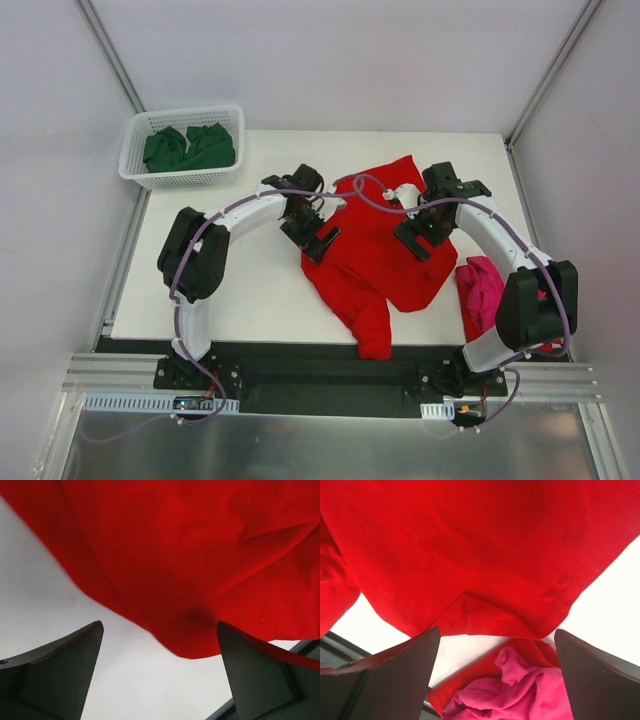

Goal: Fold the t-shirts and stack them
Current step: Flatten out the tshirt

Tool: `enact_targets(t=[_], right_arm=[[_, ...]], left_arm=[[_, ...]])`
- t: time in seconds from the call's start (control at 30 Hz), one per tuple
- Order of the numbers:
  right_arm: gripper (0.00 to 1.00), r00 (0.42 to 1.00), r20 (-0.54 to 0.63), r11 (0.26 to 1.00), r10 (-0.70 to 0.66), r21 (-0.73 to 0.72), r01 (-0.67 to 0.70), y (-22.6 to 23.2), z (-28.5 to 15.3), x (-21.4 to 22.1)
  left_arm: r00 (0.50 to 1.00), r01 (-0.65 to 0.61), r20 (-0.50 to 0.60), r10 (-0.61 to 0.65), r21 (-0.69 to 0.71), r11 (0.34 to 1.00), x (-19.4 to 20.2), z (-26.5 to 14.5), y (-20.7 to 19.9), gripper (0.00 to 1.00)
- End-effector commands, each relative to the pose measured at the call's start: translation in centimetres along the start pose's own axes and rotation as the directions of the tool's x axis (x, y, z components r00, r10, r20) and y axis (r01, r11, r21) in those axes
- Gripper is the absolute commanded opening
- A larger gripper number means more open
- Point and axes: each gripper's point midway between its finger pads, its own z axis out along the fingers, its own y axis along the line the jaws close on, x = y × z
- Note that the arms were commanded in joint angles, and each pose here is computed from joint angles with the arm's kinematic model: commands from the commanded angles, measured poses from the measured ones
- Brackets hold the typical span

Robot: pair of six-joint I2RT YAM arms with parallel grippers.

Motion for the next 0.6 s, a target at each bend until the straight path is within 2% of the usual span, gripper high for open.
enact_targets(t=[0.0,0.07,0.13,0.2,0.23,0.3,0.4,0.43,0.57], right_arm=[[1.00,1.000,0.019,0.997,-0.006,-0.070,0.007,1.7,-0.8,0.3],[1.00,1.000,0.025,0.997,-0.005,-0.082,0.007,2.0,-1.1,0.2],[1.00,1.000,0.030,0.996,-0.004,-0.094,0.007,2.3,-1.2,0.2],[1.00,0.999,0.033,0.995,-0.009,-0.094,0.012,2.4,-1.4,0.3],[1.00,0.999,0.032,0.996,-0.012,-0.093,0.015,2.4,-1.4,0.4],[1.00,0.999,0.030,0.995,-0.019,-0.097,0.022,2.6,-1.3,0.7],[1.00,0.999,0.032,0.995,-0.022,-0.099,0.025,2.8,-1.3,0.8],[1.00,0.999,0.029,0.995,-0.020,-0.099,0.023,2.8,-1.2,1.0],[1.00,1.000,0.026,0.995,-0.018,-0.095,0.020,2.7,-1.0,1.1]], left_arm=[[0.998,0.014,-0.065,-0.012,0.030,0.999,1.5,1.0,-1.4,0.97],[0.997,0.027,-0.068,-0.024,0.043,0.999,1.3,1.4,-1.6,0.91],[0.998,0.023,-0.065,-0.021,0.035,0.999,0.8,1.3,-1.4,0.59],[0.998,0.017,-0.060,-0.016,0.009,1.000,0.5,1.0,-1.0,0.11],[0.999,0.006,-0.049,-0.008,-0.035,0.999,-0.1,0.4,-0.3,0.00],[1.000,-0.025,-0.014,0.023,-0.091,0.996,-1.3,-1.4,0.4,0.00],[0.989,-0.093,0.087,0.118,-0.248,0.964,-4.8,-6.5,1.9,0.00],[0.976,-0.121,0.138,0.171,-0.310,0.943,-6.9,-9.1,2.4,0.00],[0.922,-0.150,0.229,0.313,-0.533,0.833,-11.1,-17.9,3.5,0.00]])
